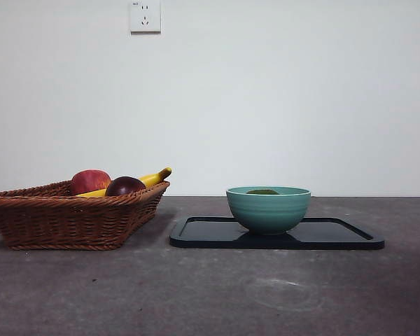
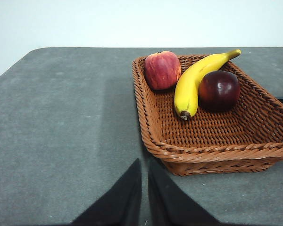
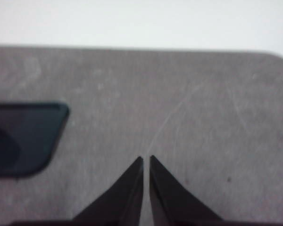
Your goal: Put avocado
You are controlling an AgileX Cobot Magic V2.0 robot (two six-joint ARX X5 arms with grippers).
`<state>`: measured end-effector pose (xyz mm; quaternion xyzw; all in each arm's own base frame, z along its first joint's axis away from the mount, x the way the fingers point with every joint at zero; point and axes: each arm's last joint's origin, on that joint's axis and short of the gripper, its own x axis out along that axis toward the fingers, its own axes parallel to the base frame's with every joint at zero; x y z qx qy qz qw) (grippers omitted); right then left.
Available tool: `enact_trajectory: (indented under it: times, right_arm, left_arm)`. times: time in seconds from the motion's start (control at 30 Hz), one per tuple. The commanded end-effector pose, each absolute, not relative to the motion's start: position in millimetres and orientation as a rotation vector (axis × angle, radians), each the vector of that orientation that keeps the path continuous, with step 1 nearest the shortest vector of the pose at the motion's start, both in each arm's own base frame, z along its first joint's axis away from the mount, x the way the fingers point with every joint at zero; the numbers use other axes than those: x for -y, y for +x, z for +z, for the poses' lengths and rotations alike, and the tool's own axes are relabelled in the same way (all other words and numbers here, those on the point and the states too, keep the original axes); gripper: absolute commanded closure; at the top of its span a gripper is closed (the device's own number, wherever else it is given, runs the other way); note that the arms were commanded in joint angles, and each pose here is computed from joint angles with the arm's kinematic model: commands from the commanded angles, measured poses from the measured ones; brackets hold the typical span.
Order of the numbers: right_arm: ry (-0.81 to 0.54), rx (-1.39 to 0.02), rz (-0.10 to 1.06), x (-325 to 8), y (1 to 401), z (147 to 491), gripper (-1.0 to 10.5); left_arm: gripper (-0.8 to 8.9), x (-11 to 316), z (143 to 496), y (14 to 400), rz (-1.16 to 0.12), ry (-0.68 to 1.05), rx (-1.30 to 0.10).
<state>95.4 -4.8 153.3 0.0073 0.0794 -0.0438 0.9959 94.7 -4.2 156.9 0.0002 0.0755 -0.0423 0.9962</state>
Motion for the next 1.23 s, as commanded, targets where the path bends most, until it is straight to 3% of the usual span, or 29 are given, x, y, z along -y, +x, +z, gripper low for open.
enact_trajectory:
  times: [0.03,1.23]
  right_arm:
    - [0.013,-0.171,-0.086,4.7,95.7,149.6,9.3]
    - [-0.039,-0.151,-0.084,4.7,96.0,151.9,9.3]
  left_arm:
    - [7.93,4.2,149.2,95.5,-0.085,0.004,-0.178]
    - [7.93,4.2,149.3,95.5,-0.085,0.004,-0.178]
